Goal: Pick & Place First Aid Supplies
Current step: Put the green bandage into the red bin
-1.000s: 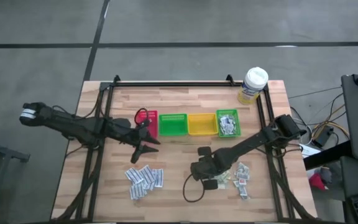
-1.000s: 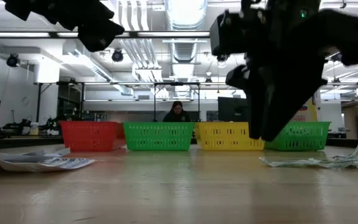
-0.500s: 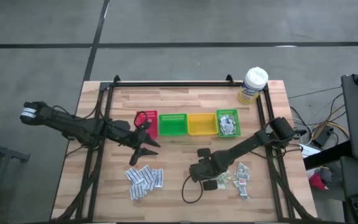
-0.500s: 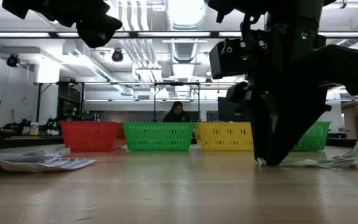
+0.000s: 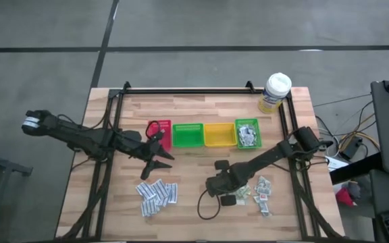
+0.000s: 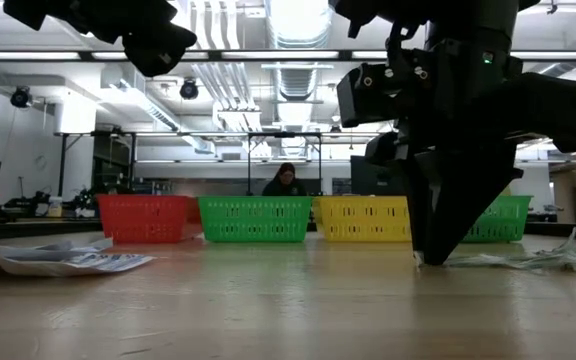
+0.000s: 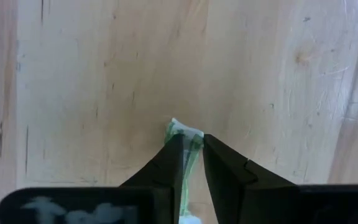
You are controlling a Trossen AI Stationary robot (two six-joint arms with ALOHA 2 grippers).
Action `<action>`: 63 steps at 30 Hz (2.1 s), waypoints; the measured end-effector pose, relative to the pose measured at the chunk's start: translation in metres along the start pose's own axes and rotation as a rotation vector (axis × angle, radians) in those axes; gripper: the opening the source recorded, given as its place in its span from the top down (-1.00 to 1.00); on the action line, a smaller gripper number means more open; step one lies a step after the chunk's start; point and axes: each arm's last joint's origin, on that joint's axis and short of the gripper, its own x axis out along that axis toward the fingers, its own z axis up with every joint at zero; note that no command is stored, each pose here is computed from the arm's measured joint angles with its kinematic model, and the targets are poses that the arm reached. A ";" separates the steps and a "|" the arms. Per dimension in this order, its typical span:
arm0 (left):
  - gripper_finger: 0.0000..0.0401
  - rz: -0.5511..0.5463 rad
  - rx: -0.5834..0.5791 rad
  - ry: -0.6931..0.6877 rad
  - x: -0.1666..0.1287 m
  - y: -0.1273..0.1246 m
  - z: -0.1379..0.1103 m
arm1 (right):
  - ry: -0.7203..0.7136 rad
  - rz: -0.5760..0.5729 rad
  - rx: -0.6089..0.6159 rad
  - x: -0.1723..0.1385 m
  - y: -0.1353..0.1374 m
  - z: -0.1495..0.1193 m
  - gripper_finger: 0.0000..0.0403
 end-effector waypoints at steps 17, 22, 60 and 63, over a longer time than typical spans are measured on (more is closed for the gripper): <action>0.27 0.004 -0.005 0.024 0.001 0.001 -0.009 | -0.074 0.021 0.002 -0.018 0.003 0.018 0.96; 0.27 0.010 -0.039 0.061 0.003 0.004 -0.022 | -0.125 0.035 0.000 -0.030 0.005 0.030 0.96; 0.27 0.077 -0.004 -0.242 0.016 0.009 -0.056 | -0.946 -0.656 0.454 -0.104 -0.005 0.103 0.96; 0.27 0.112 0.004 -0.273 0.016 0.010 -0.053 | -0.961 -0.644 0.499 -0.102 -0.005 0.102 0.96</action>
